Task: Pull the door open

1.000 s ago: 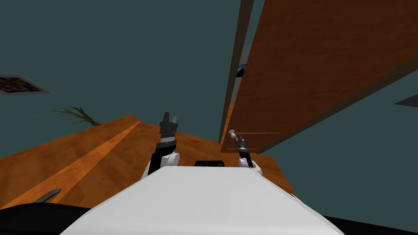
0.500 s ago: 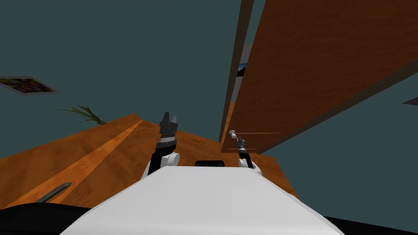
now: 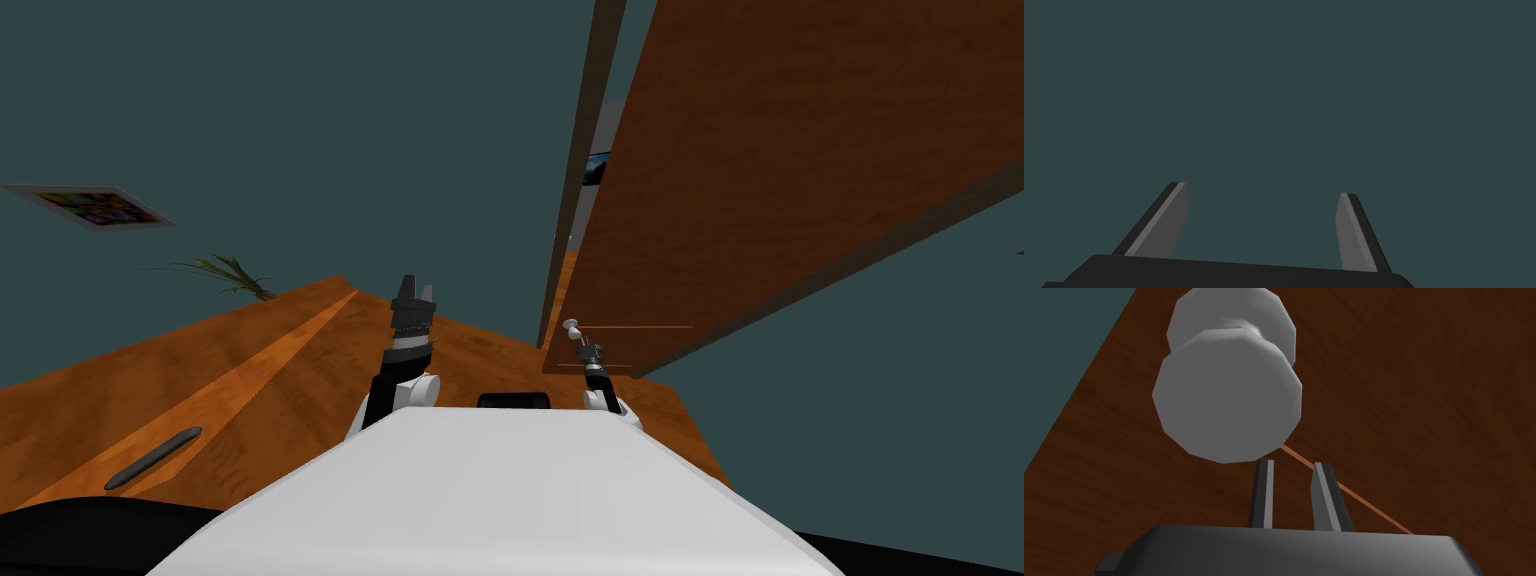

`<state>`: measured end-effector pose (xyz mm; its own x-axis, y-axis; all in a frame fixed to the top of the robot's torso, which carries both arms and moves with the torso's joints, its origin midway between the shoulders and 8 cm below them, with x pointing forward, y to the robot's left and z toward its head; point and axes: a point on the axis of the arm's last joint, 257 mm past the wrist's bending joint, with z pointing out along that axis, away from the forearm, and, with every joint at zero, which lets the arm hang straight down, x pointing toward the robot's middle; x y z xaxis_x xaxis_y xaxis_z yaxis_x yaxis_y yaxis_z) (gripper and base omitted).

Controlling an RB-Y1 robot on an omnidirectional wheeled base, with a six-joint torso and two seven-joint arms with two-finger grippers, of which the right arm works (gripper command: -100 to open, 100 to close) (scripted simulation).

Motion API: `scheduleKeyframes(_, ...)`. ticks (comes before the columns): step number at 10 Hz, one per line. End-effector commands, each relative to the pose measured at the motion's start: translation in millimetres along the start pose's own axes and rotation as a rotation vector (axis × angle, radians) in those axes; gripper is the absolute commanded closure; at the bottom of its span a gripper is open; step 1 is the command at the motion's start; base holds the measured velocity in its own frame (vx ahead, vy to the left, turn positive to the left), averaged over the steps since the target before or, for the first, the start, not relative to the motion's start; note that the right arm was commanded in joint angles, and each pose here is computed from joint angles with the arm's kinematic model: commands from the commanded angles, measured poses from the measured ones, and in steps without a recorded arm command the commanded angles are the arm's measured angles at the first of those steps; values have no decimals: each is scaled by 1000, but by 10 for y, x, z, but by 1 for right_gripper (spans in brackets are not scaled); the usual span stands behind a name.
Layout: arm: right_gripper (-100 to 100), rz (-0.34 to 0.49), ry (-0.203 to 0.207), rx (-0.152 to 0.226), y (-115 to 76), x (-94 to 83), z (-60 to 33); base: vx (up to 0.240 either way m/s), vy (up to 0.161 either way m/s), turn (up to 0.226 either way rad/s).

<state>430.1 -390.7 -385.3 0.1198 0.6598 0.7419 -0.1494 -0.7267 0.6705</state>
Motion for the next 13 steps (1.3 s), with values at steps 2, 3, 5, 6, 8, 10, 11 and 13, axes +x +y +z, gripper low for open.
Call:
scheduleKeyframes(2,-100,51,31,13,-186,215,33,-31,-11,9)
scheduleKeyframes(3,-100,51,31,13,-186,215,33,-9,2,-13)
scheduleKeyframes(5,-100,107,26,10,-192,213,28,-11,-13,34)
scheduleKeyframes(6,-100,144,22,7,-199,210,22,-71,-26,96)
scheduleKeyframes(8,-100,215,17,5,-205,206,16,-63,-24,48)
scheduleKeyframes(10,-100,272,12,2,-212,203,10,-62,-22,49)
scheduleKeyframes(11,-100,272,12,2,-212,203,10,-10,-15,-9)
scheduleKeyframes(13,-100,363,3,-4,-227,195,-2,-55,-22,73)
